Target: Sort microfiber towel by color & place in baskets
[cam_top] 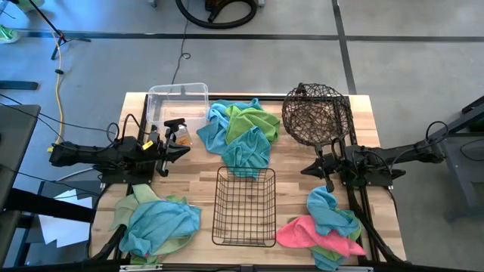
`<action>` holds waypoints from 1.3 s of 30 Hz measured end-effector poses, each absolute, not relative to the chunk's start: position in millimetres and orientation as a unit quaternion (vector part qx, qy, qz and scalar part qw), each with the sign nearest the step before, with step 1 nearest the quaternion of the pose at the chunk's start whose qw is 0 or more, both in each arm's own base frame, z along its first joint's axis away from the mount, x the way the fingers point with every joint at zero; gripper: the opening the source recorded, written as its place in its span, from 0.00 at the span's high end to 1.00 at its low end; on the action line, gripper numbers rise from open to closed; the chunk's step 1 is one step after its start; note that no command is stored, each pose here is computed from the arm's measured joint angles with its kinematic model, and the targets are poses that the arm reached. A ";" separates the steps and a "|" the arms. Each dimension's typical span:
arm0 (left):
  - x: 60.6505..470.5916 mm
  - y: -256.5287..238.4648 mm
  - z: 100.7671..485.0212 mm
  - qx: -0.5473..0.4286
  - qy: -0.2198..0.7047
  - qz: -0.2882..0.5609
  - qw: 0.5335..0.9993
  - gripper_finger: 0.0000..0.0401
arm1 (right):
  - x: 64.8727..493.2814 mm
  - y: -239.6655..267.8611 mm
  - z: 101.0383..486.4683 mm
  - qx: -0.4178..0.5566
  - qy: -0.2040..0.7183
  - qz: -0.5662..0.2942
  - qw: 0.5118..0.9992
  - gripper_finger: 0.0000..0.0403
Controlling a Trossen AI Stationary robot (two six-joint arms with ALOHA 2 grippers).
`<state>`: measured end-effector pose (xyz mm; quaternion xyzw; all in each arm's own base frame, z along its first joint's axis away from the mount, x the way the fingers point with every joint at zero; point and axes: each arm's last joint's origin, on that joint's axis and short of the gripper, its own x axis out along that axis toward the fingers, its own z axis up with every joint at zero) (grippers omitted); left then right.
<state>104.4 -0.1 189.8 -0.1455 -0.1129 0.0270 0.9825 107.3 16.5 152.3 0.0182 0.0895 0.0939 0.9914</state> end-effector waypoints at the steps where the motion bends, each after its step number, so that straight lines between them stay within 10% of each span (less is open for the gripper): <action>1: 104.4 -0.1 189.8 -0.145 -0.113 0.027 0.983 1.00 | 107.3 16.5 152.3 0.018 0.090 0.094 0.991 1.00; 39: 96.0 0.7 213.0 -0.284 -0.238 -0.016 0.929 1.00 | 107.3 16.5 152.2 0.018 0.090 0.094 0.991 1.00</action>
